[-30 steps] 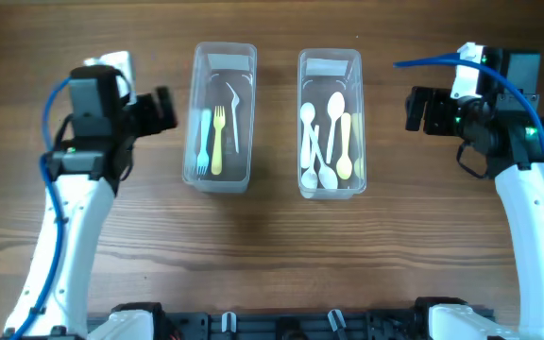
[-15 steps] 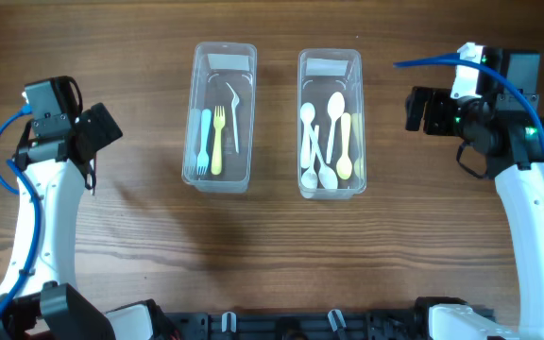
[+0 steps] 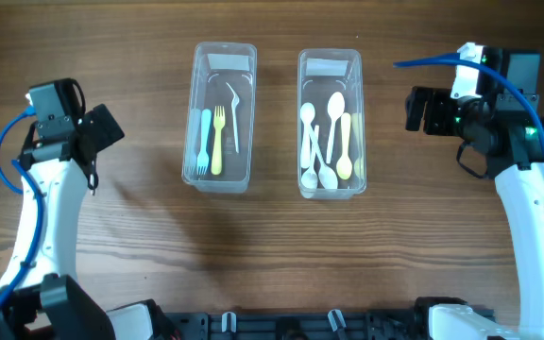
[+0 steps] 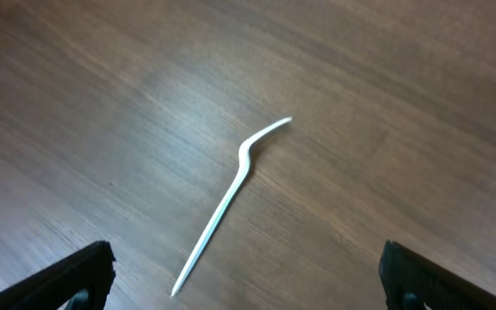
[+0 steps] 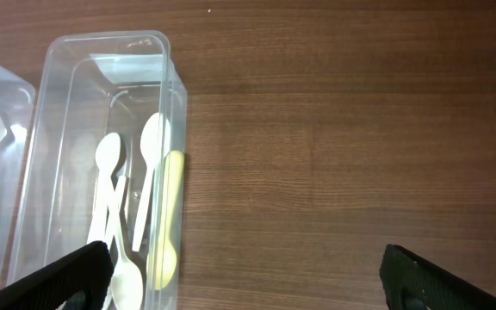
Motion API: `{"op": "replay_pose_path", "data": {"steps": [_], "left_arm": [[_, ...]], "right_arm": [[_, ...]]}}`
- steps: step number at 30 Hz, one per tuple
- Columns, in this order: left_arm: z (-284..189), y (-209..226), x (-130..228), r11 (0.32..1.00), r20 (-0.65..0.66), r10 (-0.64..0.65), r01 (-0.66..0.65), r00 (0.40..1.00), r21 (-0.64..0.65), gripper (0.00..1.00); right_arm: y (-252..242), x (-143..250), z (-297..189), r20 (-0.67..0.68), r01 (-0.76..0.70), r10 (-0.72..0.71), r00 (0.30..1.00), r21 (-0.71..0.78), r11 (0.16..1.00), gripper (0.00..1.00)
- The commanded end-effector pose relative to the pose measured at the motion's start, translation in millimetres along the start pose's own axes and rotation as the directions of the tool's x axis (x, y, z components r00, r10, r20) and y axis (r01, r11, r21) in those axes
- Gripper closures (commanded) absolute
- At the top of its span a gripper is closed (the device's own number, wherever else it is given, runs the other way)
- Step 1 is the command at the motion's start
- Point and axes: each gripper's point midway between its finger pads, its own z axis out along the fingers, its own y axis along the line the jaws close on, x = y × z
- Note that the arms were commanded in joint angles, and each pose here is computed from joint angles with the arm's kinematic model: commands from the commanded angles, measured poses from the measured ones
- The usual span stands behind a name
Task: Pack container
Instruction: 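Grasp the last white fork with the left gripper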
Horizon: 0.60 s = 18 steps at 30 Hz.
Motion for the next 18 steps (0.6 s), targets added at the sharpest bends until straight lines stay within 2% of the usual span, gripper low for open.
{"op": "replay_pose_path", "data": {"steps": [1,8,16,18], "left_arm": [[36,1,21,0.997,-0.053,0.069,-0.070,0.996,-0.026,0.00],[89,-7,32,0.972,-0.077,0.232,-0.235,0.970,-0.020,0.00],[130,-6,59,0.980,-0.151,0.200,-0.195,0.968,0.050,0.00],[133,1,60,0.983,-0.160,0.183,-0.178,0.970,0.047,0.10]], "right_arm": [[-3,-5,0,0.009,0.011,-0.011,1.000,0.015,1.000,0.00],[-3,-5,0,0.009,0.011,-0.011,1.000,0.015,1.000,0.00],[-3,-5,0,0.009,0.012,-0.012,1.000,0.015,1.000,0.00],[-3,-5,0,0.009,0.012,-0.012,1.000,0.015,1.000,0.00]]}}
